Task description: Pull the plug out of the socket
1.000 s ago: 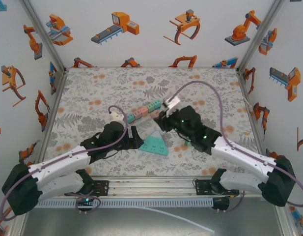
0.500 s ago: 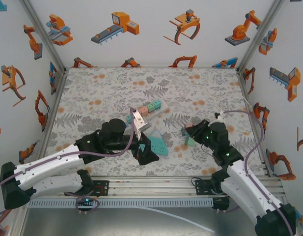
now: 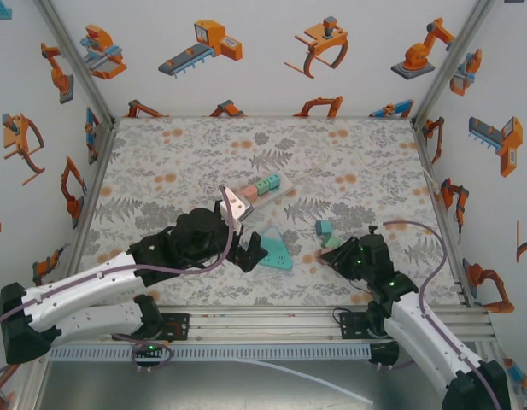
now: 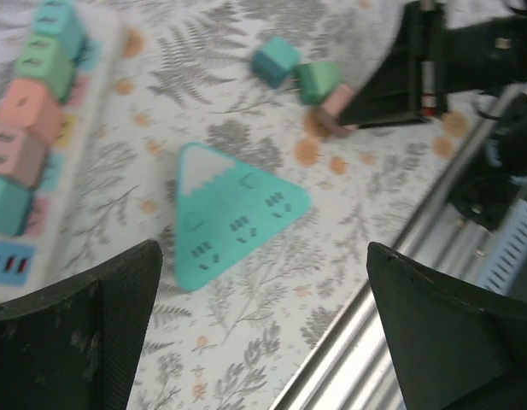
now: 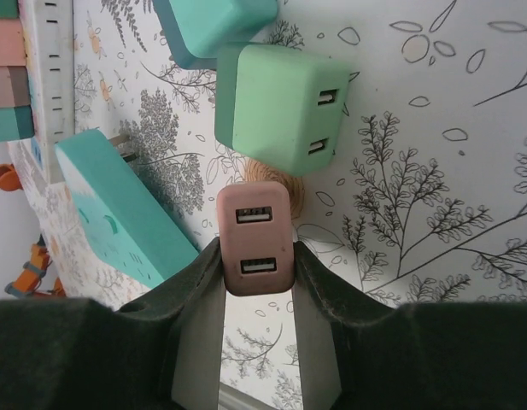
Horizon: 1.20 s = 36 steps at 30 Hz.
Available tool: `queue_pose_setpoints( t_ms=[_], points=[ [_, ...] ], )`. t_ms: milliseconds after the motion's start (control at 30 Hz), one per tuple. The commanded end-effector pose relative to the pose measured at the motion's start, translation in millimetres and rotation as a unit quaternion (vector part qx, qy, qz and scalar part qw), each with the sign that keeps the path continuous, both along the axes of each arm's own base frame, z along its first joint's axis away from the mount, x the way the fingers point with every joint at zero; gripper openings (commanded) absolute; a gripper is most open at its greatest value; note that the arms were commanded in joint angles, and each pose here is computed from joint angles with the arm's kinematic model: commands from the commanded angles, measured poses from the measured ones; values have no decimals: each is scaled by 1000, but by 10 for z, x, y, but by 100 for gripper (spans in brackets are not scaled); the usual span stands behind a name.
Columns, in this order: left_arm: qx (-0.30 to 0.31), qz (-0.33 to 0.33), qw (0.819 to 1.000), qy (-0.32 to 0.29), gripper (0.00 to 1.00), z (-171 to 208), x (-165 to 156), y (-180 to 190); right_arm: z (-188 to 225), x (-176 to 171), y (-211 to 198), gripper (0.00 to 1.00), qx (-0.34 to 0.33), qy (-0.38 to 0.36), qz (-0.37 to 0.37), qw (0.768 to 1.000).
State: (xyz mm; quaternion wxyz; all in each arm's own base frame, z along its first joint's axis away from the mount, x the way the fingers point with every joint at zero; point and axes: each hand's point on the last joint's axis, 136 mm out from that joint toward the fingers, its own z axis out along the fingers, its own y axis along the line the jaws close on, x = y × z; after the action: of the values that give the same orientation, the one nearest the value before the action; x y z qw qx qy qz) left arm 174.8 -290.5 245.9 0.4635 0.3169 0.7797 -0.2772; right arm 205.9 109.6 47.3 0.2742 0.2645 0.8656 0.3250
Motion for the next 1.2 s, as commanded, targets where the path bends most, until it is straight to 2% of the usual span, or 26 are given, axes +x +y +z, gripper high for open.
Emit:
queue_pose_setpoints(
  t_ms=[0, 167, 300, 433, 500, 600, 633, 733, 800, 867, 900, 1000, 1067, 1133, 1167],
  points=[
    [38, 135, 990, -10, 97, -153, 302, 427, -117, -20, -1, 28, -3, 24, -2, 1000],
    [64, 219, 973, 37, 97, -279, 580, 890, -62, 37, -20, 46, -8, 15, -11, 1000],
    [62, 242, 966, 64, 97, -217, 818, 1148, 159, 93, -94, 56, -29, -16, -18, 999],
    [21, 275, 954, 120, 97, -136, 1146, 1383, 657, 213, -96, 68, -56, -96, 4, 994],
    [2, 297, 944, 141, 97, -96, 1328, 1478, 984, 299, -53, 70, -73, -150, 29, 986],
    [-27, 329, 931, 158, 97, -47, 1620, 1557, 1509, 478, 83, 71, -110, -252, 81, 958],
    [-38, 339, 926, 162, 97, -43, 1726, 1572, 1675, 544, 146, 70, -134, -293, 108, 941],
    [-70, 370, 909, 179, 100, -106, 2014, 1620, 2080, 713, 373, 70, -218, -406, 194, 866],
    [-89, 378, 903, 184, 100, -193, 2153, 1631, 2244, 809, 548, 70, -271, -470, 251, 801],
    [-92, 368, 910, 170, 100, -260, 2229, 1616, 2315, 895, 744, 71, -317, -518, 315, 730],
    [-92, 368, 910, 166, 100, -295, 2237, 1622, 2325, 936, 817, 71, -332, -530, 339, 703],
    [-101, 375, 904, 179, 100, -408, 2184, 1684, 2319, 1036, 1064, 73, -355, -558, 419, 622],
    [-94, 376, 901, 193, 100, -442, 2113, 1713, 2269, 1042, 1243, 74, -355, -584, 477, 553],
    [-85, 398, 888, 214, 100, -532, 2033, 1772, 2211, 1049, 1381, 74, -352, -608, 519, 487],
    [-90, 410, 878, 228, 100, -588, 2003, 1787, 2180, 1096, 1441, 75, -349, -615, 532, 465]
  ],
)
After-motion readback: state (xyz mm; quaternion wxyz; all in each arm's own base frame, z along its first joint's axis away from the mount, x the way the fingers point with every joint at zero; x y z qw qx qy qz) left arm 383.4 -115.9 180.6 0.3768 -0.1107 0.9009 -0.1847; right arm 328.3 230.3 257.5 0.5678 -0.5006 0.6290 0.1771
